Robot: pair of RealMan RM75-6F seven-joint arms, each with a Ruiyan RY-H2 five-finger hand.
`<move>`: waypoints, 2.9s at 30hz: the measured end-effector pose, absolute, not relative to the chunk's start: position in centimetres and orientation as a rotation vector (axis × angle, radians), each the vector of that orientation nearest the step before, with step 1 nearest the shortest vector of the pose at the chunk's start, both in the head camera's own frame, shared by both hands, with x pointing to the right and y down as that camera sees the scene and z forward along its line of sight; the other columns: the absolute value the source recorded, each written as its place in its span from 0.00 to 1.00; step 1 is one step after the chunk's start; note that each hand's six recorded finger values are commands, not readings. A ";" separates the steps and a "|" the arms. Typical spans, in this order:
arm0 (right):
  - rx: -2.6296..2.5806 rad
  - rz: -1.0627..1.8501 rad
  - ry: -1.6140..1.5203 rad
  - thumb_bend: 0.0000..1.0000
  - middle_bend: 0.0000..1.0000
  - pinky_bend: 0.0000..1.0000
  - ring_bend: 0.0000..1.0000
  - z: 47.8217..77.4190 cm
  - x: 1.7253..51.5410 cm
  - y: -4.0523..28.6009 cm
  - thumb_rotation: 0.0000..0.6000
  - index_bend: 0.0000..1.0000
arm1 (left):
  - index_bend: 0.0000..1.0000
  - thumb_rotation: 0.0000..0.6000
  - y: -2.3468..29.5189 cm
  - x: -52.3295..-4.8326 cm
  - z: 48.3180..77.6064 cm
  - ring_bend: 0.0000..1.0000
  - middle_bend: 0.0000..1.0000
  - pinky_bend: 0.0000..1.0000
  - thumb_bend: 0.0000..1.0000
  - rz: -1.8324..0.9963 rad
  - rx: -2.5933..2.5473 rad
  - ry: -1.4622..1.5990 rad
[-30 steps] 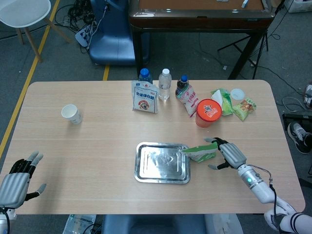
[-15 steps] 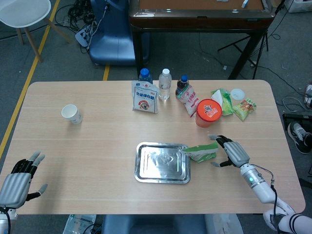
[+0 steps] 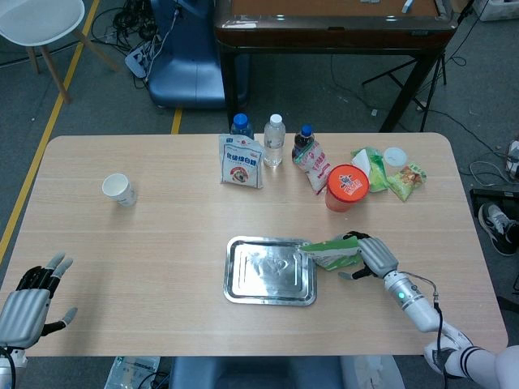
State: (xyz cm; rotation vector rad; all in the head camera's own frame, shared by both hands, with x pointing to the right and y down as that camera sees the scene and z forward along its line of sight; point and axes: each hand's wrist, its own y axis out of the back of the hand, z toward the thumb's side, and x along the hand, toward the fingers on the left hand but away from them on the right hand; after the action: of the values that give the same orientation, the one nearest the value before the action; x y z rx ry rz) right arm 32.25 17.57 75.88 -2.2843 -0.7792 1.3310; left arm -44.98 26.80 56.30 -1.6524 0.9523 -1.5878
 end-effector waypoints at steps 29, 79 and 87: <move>-2.213 1.238 -0.839 0.43 0.49 0.42 0.39 76.9 32.5 17.7 1.00 0.55 | 0.12 1.00 26.8 -44.5 56.3 0.15 0.05 0.08 0.22 -1.587 -1.652 0.946; -2.039 1.076 -0.057 0.63 0.68 0.63 0.61 66.7 21.2 11.6 1.00 0.75 | 0.12 1.00 27.2 -45.7 56.2 0.15 0.04 0.07 0.22 -1.600 -1.651 0.960; -2.019 1.126 -0.013 0.63 0.69 0.63 0.62 66.8 21.1 11.6 1.00 0.77 | 0.12 1.00 27.2 -45.7 56.3 0.15 0.04 0.07 0.22 -1.607 -1.651 0.955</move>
State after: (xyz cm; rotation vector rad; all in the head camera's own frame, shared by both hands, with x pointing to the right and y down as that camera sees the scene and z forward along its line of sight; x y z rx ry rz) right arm 21.10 11.55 66.82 -2.0187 -0.0131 1.1265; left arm -45.68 27.21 56.32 -1.6507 0.9553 -1.6069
